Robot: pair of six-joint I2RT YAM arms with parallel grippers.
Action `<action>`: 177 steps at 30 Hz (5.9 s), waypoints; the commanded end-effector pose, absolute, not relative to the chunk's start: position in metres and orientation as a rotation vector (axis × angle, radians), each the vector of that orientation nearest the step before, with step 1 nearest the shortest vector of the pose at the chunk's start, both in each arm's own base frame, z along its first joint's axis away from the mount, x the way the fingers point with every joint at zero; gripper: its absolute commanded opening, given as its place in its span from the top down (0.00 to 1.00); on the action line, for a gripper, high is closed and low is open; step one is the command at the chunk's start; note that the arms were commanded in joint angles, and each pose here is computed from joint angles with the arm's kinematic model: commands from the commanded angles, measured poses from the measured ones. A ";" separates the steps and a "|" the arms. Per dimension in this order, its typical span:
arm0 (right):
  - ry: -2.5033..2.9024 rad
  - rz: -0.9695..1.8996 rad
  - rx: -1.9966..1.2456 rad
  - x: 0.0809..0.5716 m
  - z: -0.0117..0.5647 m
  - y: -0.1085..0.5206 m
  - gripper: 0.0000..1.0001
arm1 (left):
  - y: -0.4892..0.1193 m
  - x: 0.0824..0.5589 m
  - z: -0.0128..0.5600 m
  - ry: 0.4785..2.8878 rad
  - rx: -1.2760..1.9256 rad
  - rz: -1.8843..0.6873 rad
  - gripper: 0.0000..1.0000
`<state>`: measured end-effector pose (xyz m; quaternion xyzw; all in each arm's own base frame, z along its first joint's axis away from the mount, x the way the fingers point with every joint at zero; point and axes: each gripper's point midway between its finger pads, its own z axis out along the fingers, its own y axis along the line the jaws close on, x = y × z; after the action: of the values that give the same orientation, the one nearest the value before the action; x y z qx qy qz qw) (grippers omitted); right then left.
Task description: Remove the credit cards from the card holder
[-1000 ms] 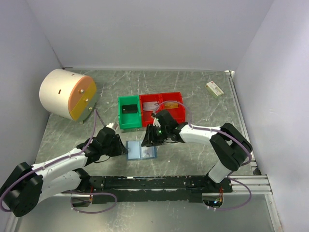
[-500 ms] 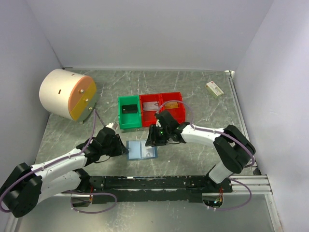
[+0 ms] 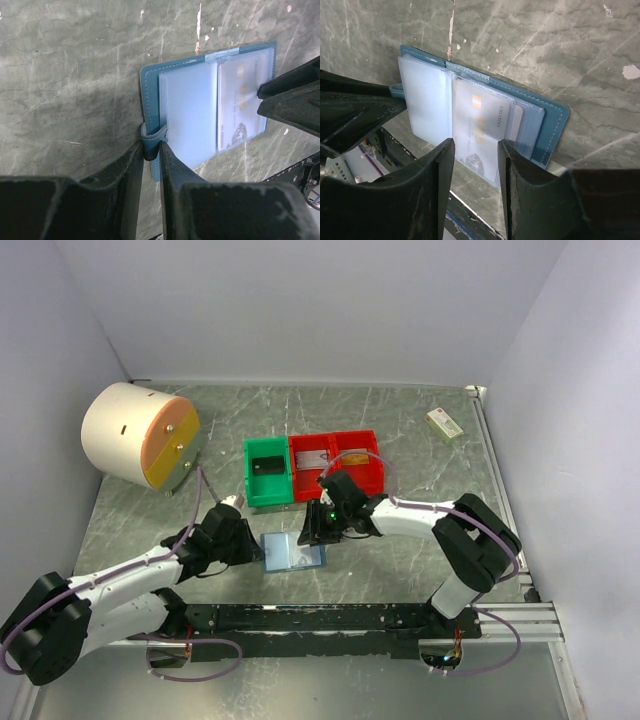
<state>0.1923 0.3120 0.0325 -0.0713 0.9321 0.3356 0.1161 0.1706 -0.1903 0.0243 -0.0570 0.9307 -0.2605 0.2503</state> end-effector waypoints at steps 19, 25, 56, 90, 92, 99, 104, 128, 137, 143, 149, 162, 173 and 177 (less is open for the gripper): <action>2.800 0.717 -0.120 0.190 0.009 0.278 0.57 | -0.196 0.177 0.032 2.509 -0.136 -0.710 0.73; 2.806 0.867 -0.188 0.182 0.011 0.299 0.61 | -0.199 0.176 0.031 2.512 -0.120 -0.728 0.74; 2.694 0.778 -0.462 0.189 0.063 0.331 0.38 | -0.201 0.172 0.029 2.512 -0.139 -0.724 0.75; 2.738 1.129 -0.119 0.172 0.012 0.328 0.74 | -0.229 0.173 0.065 2.410 -0.039 -0.931 0.58; 2.741 1.142 -0.089 0.173 0.009 0.324 0.76 | -0.229 0.173 0.062 2.428 -0.032 -0.914 0.62; 2.744 1.156 -0.091 0.172 0.005 0.323 0.76 | -0.225 0.171 0.052 2.472 -0.026 -0.856 0.70; 2.742 1.180 -0.088 0.171 0.005 0.324 0.77 | -0.212 0.171 0.037 2.523 -0.060 -0.726 0.79; 2.699 1.273 -0.123 0.179 0.018 0.337 1.00 | -0.203 0.168 0.011 2.598 -0.070 -0.536 0.85; 2.709 1.230 -0.140 0.184 0.023 0.317 1.00 | -0.201 0.169 0.014 2.585 -0.085 -0.532 0.85; 2.721 1.232 -0.157 0.183 0.024 0.313 1.00 | -0.207 0.172 0.022 2.561 -0.091 -0.573 0.82; 2.729 1.234 -0.148 0.186 0.018 0.316 1.00 | -0.224 0.184 0.064 2.433 -0.098 -0.721 0.67; 2.728 1.225 -0.148 0.190 0.017 0.318 1.00 | -0.268 0.190 0.050 2.443 -0.037 -0.882 0.71; 2.686 1.276 -0.151 0.194 0.028 0.326 1.00 | -0.226 0.184 0.022 2.563 -0.112 -0.544 0.85; 2.663 1.325 -0.153 0.196 0.033 0.332 0.94 | -0.224 0.184 0.023 2.565 -0.097 -0.530 0.86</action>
<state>0.1842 0.3226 0.0230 -0.0492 0.9019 0.4241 0.0655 0.1822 -0.2304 0.0205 -0.0349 0.9443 -0.2136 0.2481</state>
